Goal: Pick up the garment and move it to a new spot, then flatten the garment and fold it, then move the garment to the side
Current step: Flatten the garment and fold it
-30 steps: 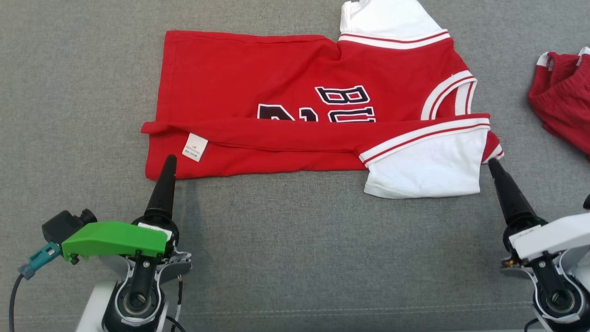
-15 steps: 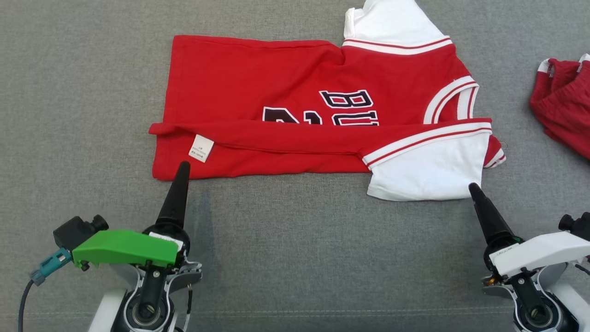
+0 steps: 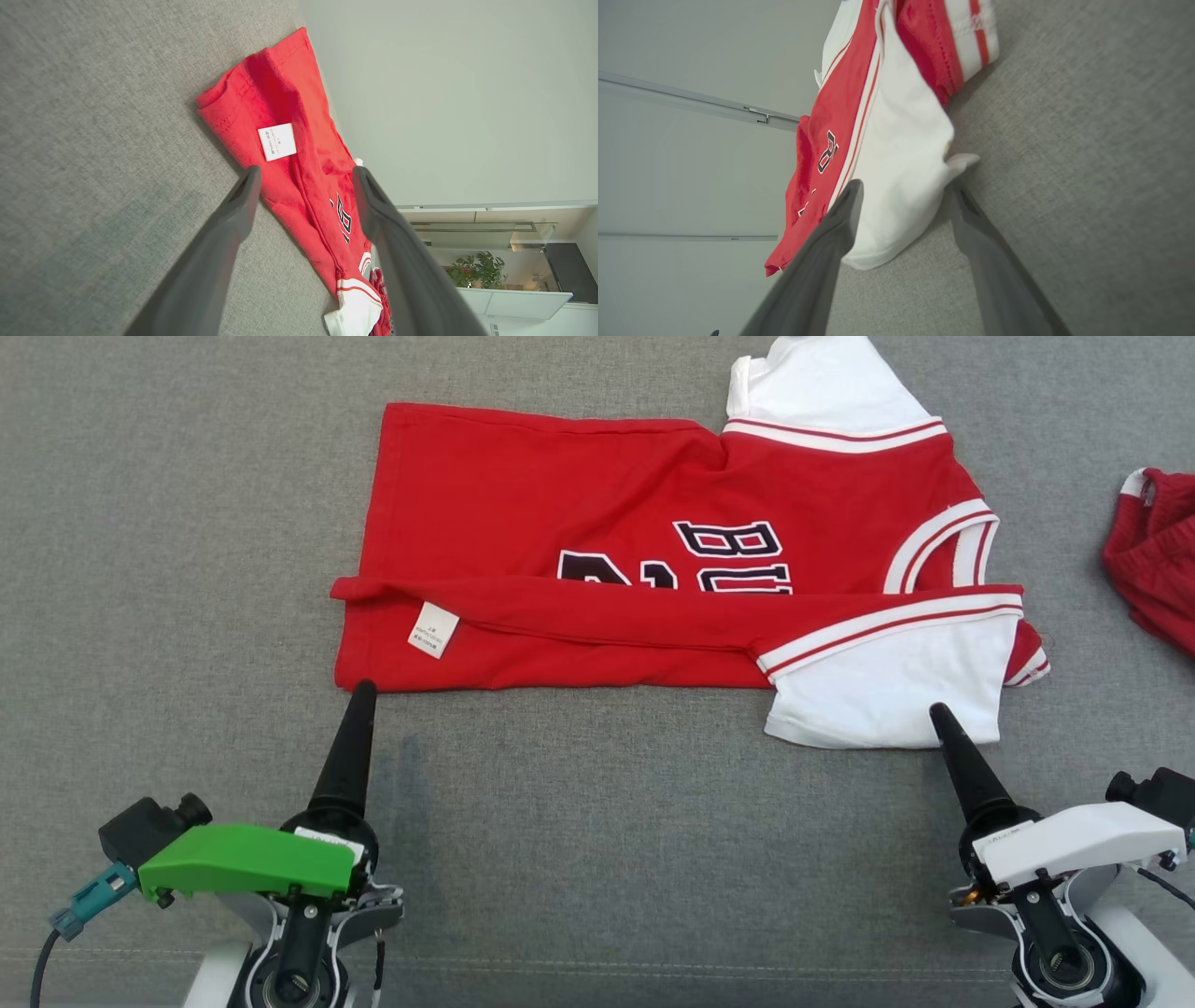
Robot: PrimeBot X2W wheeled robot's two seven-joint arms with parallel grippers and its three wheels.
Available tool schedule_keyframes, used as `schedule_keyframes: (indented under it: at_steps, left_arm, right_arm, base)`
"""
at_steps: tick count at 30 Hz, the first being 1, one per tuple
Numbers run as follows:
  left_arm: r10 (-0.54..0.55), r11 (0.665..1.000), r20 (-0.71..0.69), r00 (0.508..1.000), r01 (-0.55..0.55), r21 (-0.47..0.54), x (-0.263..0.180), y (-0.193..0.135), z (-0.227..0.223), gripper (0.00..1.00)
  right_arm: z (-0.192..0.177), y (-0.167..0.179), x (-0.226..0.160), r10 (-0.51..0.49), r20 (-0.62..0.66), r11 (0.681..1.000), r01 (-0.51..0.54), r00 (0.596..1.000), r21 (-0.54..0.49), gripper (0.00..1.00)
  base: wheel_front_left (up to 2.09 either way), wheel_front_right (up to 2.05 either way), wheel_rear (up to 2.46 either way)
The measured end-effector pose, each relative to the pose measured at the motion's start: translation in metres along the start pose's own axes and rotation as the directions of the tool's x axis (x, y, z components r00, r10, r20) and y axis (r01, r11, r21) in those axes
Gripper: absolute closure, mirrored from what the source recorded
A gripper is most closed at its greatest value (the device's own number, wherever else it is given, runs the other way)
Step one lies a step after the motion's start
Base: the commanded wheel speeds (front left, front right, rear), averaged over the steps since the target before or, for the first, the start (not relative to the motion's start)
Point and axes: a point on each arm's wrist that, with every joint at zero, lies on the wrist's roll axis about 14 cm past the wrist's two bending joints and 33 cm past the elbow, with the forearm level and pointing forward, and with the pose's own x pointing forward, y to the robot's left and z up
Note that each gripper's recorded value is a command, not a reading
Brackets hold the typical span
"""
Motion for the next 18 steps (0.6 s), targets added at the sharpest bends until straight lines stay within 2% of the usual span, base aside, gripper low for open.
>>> schedule_keyframes:
  at_steps: [1,8,13,18]
  left_arm:
    - [0.0,1.0,0.001,1.0,0.0,0.001,0.0,0.0,0.0,0.0]
    - [-0.007,1.0,0.011,1.0,0.007,0.001,-0.001,-0.002,0.004,0.0]
    - [-0.009,1.0,0.019,1.0,0.009,-0.004,0.0,-0.003,0.005,0.0]
    - [-0.004,1.0,0.0,1.0,0.004,-0.002,0.002,-0.001,-0.001,0.0]
  right_arm:
    - [-0.001,0.001,0.0,0.001,0.0,1.0,-0.001,1.0,0.017,1.0]
    - [0.001,0.017,0.005,0.049,0.03,0.988,-0.052,0.998,0.142,1.0]
    - [0.023,0.056,0.015,0.158,0.119,0.945,-0.185,0.98,0.27,1.0]
    - [0.055,0.081,0.029,0.219,0.204,0.918,-0.272,0.954,0.289,1.0]
  base:
    - [0.0,0.0,0.0]
    - [0.0,0.0,0.0]
    - [0.0,0.0,0.0]
    - [0.0,0.0,0.0]
